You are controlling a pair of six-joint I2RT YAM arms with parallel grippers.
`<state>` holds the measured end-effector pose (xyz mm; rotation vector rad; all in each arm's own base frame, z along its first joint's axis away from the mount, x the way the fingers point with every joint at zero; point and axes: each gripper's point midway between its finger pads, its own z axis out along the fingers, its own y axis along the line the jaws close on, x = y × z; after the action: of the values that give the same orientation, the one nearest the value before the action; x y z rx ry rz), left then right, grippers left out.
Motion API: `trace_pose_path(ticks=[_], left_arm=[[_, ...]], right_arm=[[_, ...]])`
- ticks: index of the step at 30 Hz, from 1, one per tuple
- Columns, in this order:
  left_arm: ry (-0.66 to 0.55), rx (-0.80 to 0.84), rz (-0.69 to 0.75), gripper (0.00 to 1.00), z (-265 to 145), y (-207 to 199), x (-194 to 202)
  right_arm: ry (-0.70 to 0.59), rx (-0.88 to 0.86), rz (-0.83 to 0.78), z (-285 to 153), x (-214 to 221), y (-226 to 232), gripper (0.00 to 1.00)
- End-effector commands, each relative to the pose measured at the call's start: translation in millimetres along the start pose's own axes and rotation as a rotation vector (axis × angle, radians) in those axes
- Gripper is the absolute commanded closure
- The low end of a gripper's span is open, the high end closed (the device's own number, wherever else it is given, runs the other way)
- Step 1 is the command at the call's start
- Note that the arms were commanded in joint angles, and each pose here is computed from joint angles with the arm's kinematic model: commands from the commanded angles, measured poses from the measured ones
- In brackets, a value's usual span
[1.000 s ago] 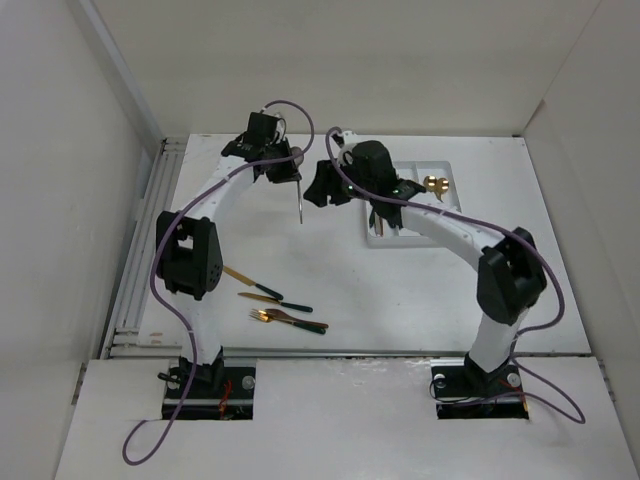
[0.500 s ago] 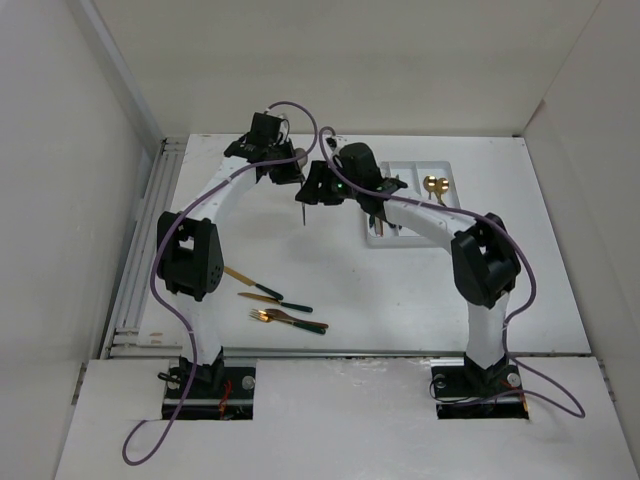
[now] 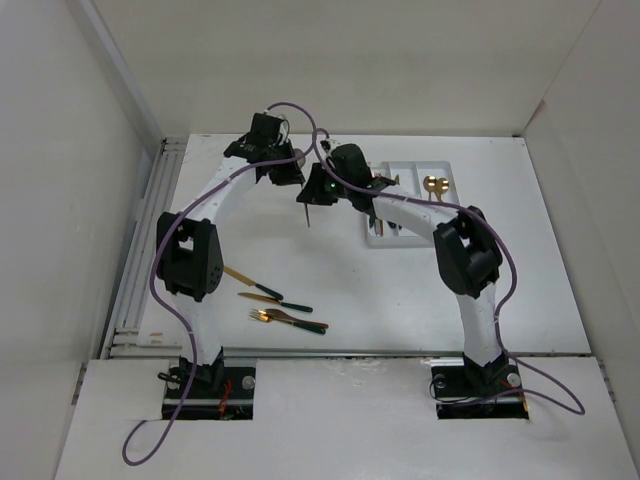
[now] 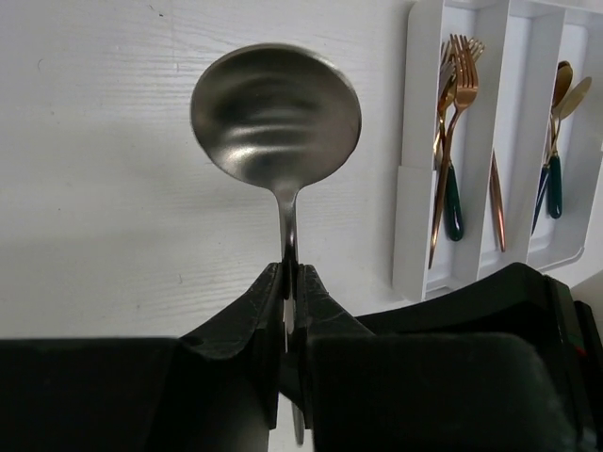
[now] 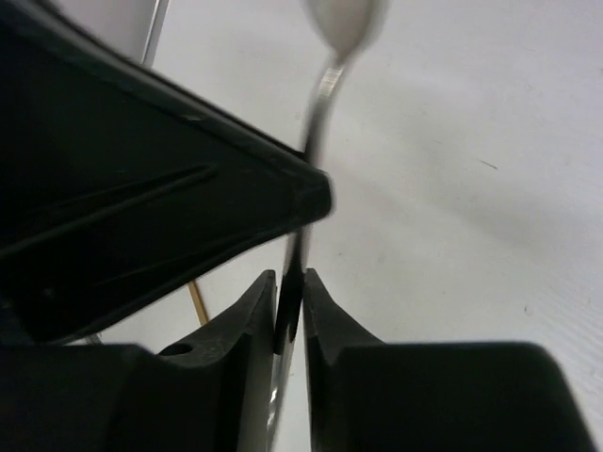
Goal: Sort the eating utensils into containers
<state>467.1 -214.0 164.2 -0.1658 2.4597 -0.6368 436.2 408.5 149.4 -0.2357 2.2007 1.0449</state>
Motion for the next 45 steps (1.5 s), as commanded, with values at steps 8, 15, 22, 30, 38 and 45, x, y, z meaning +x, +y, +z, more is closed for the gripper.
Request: trace_pose_path(ticks=[8,15,22,30,38,45], left_arm=[[-0.051,0.113,0.015,0.62,-28.5,-29.3,-12.2],[-0.152,0.188,0.086,0.00,-54.1,-52.1,-52.0],[-0.261,0.036,0.121,0.00,-67.2,-7.5,-88.0],[-0.271,-0.147,0.121,0.00,-64.6,43.5,-84.9],[-0.246,-0.224,0.150,0.00,-66.7,64.1,-68.7],[-0.222,-0.251,0.153,0.00,-72.1,78.2,-61.3]], right_arm=[[-0.124,-0.054,-0.034,-26.7,-54.1,14.5,1.00],[-0.231,0.057,-0.032,-111.3,-101.1,-58.4,1.00],[-0.194,0.397,-0.122,-219.0,-99.2,-162.2,1.00],[-0.001,0.522,-0.062,-251.4,-65.8,-258.9,1.00],[0.038,0.585,0.001,-239.3,-48.0,-295.5,0.64],[-0.006,0.671,-0.001,-248.5,-54.8,-305.8,0.53]])
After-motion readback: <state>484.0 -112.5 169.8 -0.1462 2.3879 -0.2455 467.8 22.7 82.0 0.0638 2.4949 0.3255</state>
